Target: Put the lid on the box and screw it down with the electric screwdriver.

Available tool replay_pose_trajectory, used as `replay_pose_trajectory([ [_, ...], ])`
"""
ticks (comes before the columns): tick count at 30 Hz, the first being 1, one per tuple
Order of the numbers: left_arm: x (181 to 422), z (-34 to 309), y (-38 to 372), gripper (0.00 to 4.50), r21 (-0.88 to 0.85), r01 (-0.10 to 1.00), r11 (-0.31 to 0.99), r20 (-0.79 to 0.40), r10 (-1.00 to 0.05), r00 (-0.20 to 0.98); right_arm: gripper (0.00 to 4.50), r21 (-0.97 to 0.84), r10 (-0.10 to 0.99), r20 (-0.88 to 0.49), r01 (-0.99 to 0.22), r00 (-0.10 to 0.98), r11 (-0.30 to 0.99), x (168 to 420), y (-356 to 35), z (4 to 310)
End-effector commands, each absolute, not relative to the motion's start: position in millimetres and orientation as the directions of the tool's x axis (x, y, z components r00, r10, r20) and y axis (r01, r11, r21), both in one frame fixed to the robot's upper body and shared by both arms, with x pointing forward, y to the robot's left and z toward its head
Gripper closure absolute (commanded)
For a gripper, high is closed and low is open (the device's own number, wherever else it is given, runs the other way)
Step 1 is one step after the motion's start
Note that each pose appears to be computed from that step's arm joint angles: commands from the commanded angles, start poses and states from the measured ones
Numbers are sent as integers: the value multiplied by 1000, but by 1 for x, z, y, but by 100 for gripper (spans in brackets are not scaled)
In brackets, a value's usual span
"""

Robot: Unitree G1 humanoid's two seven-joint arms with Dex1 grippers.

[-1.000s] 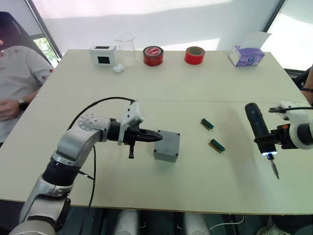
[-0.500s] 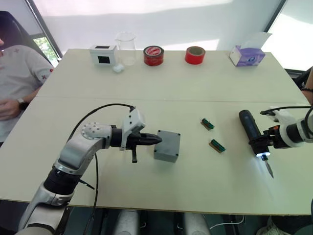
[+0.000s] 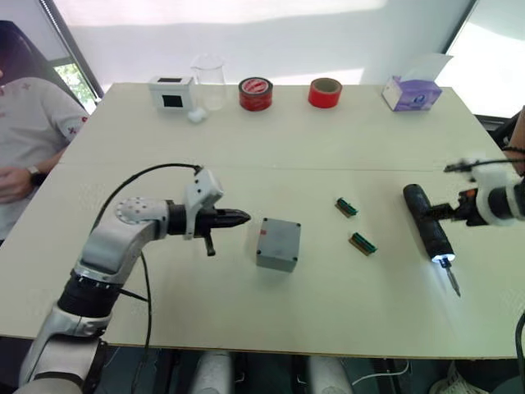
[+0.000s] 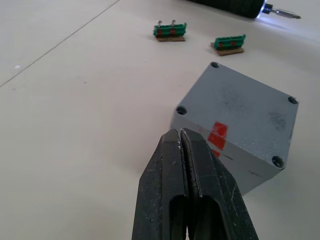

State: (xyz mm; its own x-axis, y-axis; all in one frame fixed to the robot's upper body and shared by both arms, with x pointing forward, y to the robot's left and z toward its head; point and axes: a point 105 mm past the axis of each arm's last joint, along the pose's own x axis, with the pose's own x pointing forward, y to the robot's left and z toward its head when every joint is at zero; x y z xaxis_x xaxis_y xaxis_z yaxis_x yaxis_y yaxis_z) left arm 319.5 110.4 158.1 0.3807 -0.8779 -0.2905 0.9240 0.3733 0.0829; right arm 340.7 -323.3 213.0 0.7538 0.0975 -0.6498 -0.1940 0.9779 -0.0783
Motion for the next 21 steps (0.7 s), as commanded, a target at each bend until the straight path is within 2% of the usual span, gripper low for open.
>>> replay_pose_trajectory([
  [1, 349, 168, 127, 450, 141, 837, 529, -257, -797, 547, 8, 14, 366, -333, -383, 869, 924, 342, -262, 281],
  [3, 352, 160, 125, 450, 150, 830, 538, -281, -781, 557, 8, 77, 455, -392, -465, 800, 882, 329, -236, 258],
  [9, 331, 140, 108, 450, 133, 898, 420, -357, -825, 439, 8, -22, 598, -496, -697, 630, 717, 287, -177, 202],
  [12, 324, 131, 97, 450, 124, 920, 371, -380, -839, 389, 8, -25, 704, -545, -849, 455, 528, 249, -139, 173],
  [14, 321, 131, 91, 450, 114, 931, 347, -377, -852, 364, 8, -27, 726, -552, -879, 410, 476, 238, -131, 165],
  [21, 321, 129, 74, 450, 128, 951, 282, -384, -870, 310, 8, -11, 754, -550, -905, 360, 424, 234, -114, 148],
])
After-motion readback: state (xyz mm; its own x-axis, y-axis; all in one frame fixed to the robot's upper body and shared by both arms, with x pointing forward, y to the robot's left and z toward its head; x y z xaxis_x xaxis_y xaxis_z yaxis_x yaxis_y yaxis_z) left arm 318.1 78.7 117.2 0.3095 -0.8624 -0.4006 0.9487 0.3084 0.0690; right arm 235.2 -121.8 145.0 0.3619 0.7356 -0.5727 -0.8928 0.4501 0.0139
